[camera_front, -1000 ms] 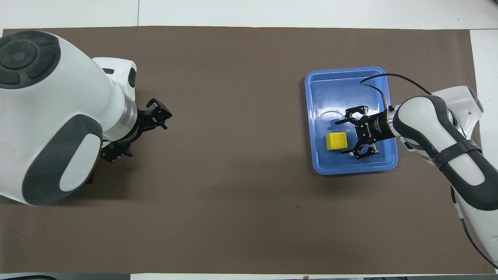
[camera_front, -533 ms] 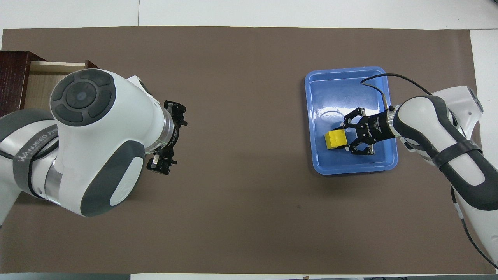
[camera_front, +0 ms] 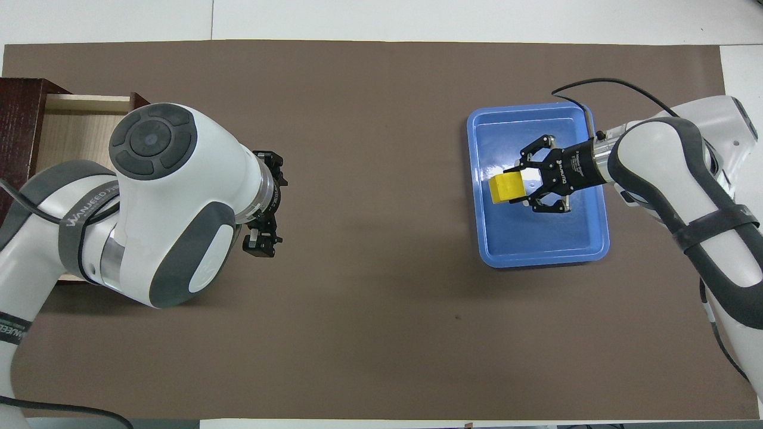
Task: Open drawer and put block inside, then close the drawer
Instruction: 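Carry the cube toward the left gripper and grasp it with the left gripper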
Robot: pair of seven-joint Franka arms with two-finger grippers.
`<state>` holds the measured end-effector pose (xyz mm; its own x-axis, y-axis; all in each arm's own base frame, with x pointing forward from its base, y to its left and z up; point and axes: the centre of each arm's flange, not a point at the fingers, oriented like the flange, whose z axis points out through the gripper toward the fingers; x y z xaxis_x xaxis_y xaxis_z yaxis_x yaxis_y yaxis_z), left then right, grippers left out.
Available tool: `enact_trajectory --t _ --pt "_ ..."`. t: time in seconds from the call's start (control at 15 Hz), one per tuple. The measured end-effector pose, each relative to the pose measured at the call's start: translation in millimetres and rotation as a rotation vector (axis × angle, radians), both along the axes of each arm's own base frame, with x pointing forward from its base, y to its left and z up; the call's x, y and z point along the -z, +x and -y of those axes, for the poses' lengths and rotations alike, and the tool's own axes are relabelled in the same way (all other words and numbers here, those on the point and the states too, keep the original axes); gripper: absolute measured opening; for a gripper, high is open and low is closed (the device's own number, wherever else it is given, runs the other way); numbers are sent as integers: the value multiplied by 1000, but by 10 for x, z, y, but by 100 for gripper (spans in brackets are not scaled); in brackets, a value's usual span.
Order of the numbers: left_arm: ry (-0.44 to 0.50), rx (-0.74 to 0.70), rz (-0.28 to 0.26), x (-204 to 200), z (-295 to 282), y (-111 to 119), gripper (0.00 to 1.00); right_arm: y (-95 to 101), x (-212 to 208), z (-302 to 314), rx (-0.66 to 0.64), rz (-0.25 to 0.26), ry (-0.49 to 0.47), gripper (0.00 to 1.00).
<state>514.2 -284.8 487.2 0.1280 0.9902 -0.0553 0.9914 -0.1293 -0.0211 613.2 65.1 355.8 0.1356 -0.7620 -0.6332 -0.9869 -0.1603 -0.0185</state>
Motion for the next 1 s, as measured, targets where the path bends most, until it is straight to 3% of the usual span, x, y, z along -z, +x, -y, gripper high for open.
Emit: enact_trajectory --t 0.2,0.4,0.73,1.0 --pt "-21 -30 29 82 47 87 100 102 -459 -696 2 9 -2 55" --pt "-44 -32 57 148 131 137 100 72 -761 -1366 14 13 -4 55" --pt "-134 -65 96 179 467 96 100 -125 -854 -2204 56 31 -12 55" --pt "-166 -69 118 172 800 -64 100 -218 -837 -2459 104 -6 -15 55"
